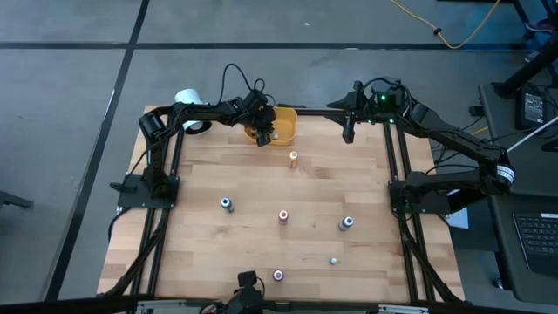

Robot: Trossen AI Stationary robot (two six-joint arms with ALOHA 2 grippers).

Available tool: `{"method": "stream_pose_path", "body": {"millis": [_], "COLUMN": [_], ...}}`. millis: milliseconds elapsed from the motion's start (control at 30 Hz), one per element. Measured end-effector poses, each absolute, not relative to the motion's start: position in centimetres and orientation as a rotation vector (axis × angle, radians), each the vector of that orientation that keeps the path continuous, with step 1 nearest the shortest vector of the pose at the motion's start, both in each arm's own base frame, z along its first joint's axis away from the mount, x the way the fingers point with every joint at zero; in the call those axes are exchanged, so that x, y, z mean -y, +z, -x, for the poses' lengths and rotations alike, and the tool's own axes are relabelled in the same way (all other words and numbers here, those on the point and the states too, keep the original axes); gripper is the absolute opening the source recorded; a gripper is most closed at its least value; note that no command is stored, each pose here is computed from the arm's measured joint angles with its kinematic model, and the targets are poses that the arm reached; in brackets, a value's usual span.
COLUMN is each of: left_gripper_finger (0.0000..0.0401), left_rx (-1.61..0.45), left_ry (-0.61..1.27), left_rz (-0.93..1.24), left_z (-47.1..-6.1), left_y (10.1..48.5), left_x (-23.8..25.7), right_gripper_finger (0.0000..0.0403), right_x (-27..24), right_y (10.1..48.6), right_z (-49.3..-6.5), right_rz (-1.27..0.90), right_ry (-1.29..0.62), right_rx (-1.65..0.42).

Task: Pick & Place food coloring
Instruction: Put the red food coloring bottle into the yellow bin

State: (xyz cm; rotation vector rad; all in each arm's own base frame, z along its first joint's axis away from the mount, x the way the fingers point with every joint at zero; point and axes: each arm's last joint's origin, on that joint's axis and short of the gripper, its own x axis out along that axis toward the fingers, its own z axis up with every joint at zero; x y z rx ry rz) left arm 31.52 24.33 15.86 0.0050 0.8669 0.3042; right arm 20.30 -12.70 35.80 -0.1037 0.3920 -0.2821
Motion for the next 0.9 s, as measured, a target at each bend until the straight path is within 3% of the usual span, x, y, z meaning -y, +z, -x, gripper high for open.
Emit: {"method": "stream_pose_path", "body": {"millis": [467,900], "left_gripper_finger": [0.0056,0.0092], "left_rx": [-0.87,-0.906], "left_ry": [0.297,0.296], "left_rz": [-0.022,0.03], "left_z": [-31.51,-31.09], "left_y": [15.85,15.56], "left_x": [-24.34,-24.28], "right_gripper_finger": [0.0167,0.0167], "right_x": [12.7,12.7], "right_y": [35.8,35.79], "right_z": [-20.3,-20.3], "right_rz": [0.104,0.103], "right_ry": [-0.282,-0.281], "right_rx": [-0.392,-0.392]}}
